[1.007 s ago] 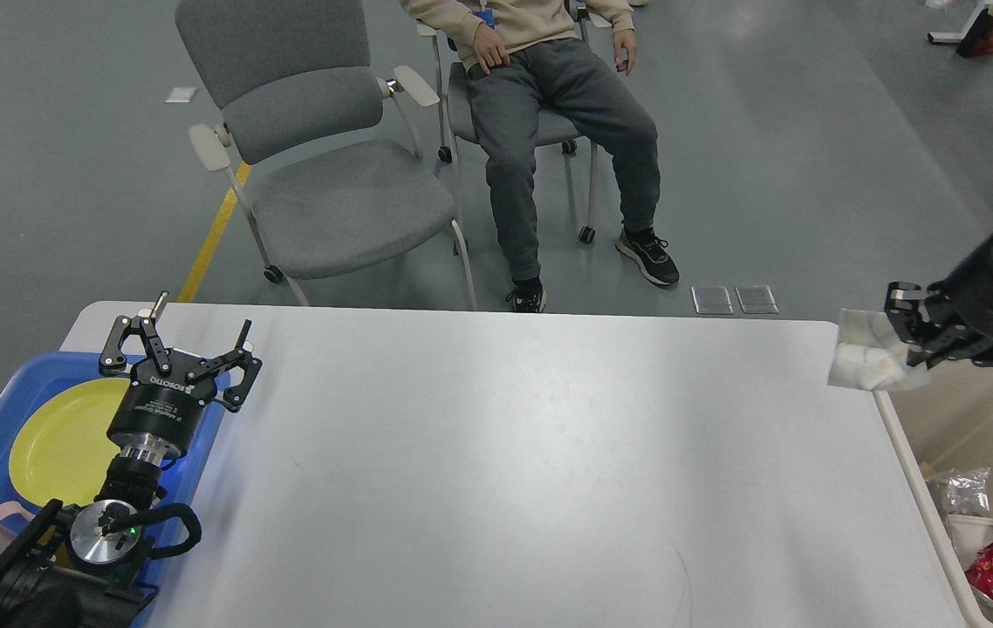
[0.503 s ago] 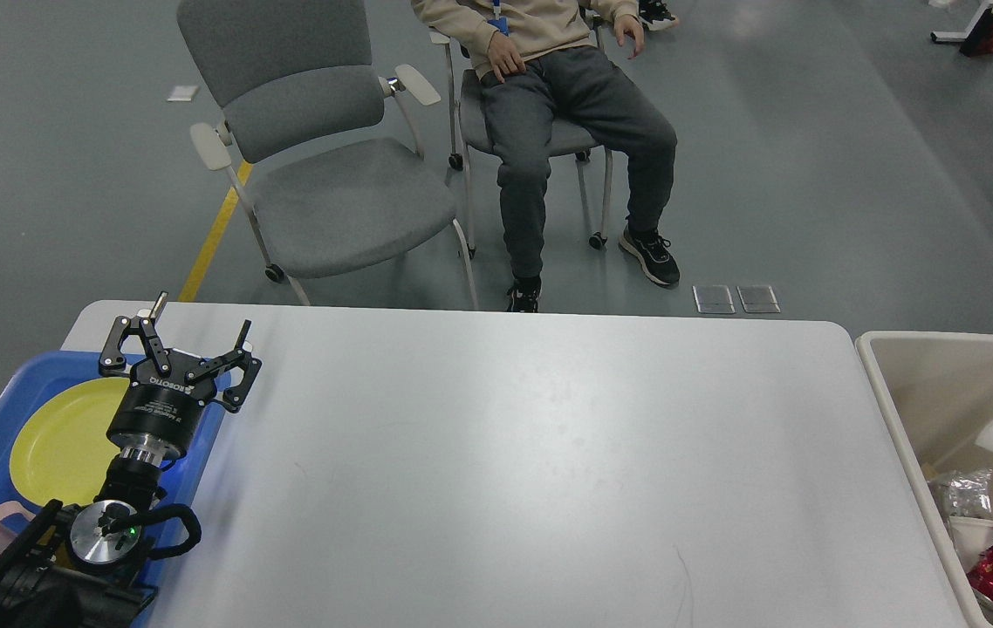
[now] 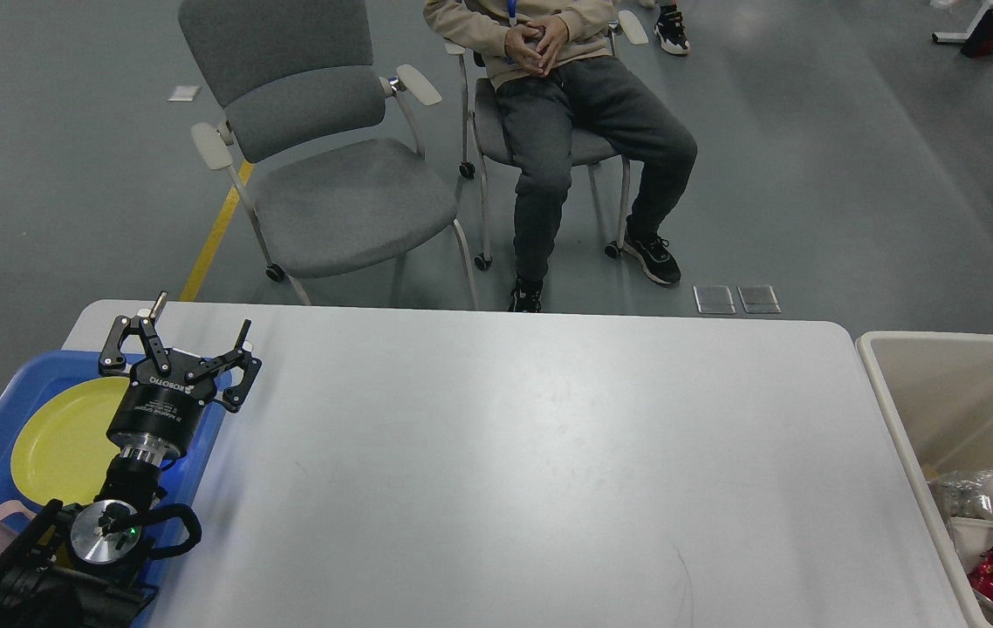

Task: Tidy desktop

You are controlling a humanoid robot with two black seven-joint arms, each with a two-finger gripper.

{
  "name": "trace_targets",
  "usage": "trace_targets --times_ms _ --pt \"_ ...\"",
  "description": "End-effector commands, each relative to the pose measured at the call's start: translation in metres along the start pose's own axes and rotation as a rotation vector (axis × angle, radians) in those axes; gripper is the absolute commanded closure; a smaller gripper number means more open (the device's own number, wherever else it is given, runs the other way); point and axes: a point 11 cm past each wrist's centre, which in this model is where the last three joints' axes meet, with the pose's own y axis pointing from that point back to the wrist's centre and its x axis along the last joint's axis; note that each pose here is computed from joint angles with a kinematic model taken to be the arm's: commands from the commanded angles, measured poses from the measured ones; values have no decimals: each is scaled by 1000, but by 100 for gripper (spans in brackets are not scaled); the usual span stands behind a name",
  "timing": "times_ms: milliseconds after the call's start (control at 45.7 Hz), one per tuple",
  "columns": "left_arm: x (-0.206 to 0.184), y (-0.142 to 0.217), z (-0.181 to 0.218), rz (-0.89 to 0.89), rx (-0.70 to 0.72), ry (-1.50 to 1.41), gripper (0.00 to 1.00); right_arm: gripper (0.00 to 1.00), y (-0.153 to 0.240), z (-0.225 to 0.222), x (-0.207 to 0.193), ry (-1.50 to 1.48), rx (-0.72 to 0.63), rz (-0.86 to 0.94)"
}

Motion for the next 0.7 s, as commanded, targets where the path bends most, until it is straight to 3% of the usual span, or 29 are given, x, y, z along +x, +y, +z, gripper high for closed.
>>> trace_targets --times_ms 0,241,263,350,394,438,460,679 --pt "0 0 0 2 0 0 4 100 -5 3 -26 -8 -5 -19" --pt "0 0 0 0 0 0 4 100 -6 -1 -40 -7 2 -23" --pt "0 -1 0 -1 0 0 4 97 -6 -1 -40 -6 1 -21" --pt "0 -1 0 -1 0 0 4 34 -6 0 -36 -12 3 8" --pt "0 0 0 0 0 0 4 15 -6 0 -33 -16 3 42" --pt "0 -1 0 -1 0 0 4 3 -6 0 -32 -19 2 62" --pt "0 0 0 0 0 0 4 0 -6 0 -32 -20 3 67" --pt "0 0 0 -1 0 0 4 0 -6 3 -29 -23 -1 74"
